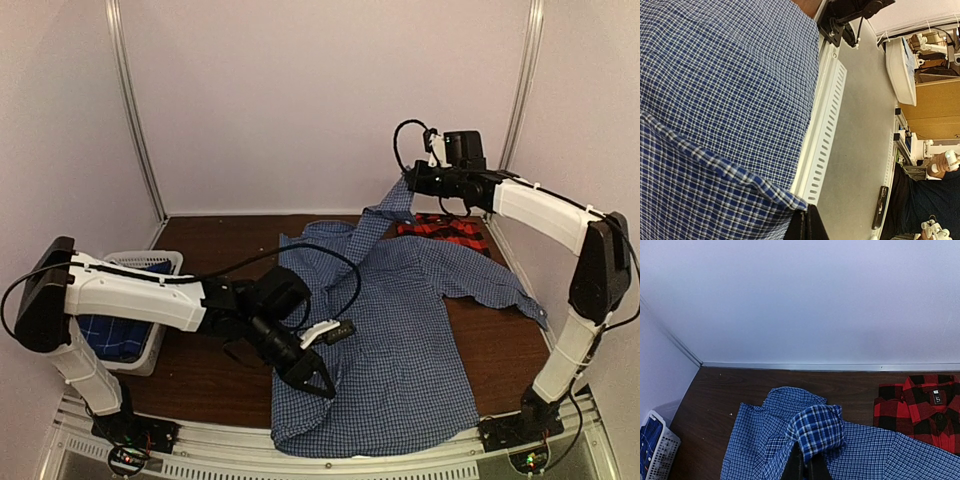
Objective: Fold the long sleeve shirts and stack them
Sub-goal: Fold the flattened shirt at the center of the board.
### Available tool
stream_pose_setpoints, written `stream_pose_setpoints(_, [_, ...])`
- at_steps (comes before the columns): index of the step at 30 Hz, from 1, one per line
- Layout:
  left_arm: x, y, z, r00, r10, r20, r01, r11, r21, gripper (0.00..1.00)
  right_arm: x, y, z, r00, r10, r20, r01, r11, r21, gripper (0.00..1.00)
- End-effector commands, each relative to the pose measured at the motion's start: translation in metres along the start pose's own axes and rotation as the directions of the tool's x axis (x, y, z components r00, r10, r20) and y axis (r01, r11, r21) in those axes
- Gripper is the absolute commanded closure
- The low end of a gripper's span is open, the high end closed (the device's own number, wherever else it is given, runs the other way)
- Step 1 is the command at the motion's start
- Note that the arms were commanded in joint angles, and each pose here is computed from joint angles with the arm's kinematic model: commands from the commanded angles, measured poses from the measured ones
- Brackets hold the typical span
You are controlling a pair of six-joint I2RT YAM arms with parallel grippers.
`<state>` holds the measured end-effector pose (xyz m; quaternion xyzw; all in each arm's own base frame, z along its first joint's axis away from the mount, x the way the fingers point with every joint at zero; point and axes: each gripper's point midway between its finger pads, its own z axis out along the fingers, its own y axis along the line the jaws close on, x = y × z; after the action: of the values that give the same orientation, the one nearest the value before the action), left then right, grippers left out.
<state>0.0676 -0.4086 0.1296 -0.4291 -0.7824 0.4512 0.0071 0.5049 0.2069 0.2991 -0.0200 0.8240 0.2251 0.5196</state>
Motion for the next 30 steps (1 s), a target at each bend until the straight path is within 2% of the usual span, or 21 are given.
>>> stream_pose_setpoints(1, [-0.005, -0.011, 0.006, 0.998, 0.066, 0.000, -0.066, 0.996, 0.062, 1.00, 0.003, -0.008, -0.014, 1.000, -0.005, 0.001, 0.005, 1.000, 0.024, 0.97])
stream_pose_setpoints(7, [0.013, -0.004, 0.018, 0.997, 0.046, -0.054, -0.042, 0.996, 0.078, 1.00, 0.024, -0.009, -0.021, 0.999, 0.006, -0.045, -0.006, 1.000, 0.011, 0.97])
stream_pose_setpoints(13, [0.029, 0.007, 0.026, 0.996, 0.022, -0.088, -0.015, 0.997, 0.079, 1.00, 0.033, -0.012, -0.048, 0.999, 0.013, -0.051, -0.012, 1.000, 0.021, 0.97])
stream_pose_setpoints(21, [0.036, 0.016, 0.034, 0.994, 0.010, -0.106, -0.002, 0.997, 0.076, 1.00, 0.052, -0.011, -0.084, 0.998, 0.033, -0.047, -0.033, 0.999, 0.017, 0.96])
stream_pose_setpoints(30, [0.040, 0.022, 0.040, 0.992, 0.007, -0.123, 0.002, 0.997, 0.078, 1.00, 0.074, -0.020, -0.104, 0.996, 0.062, -0.059, -0.059, 0.997, 0.046, 0.96])
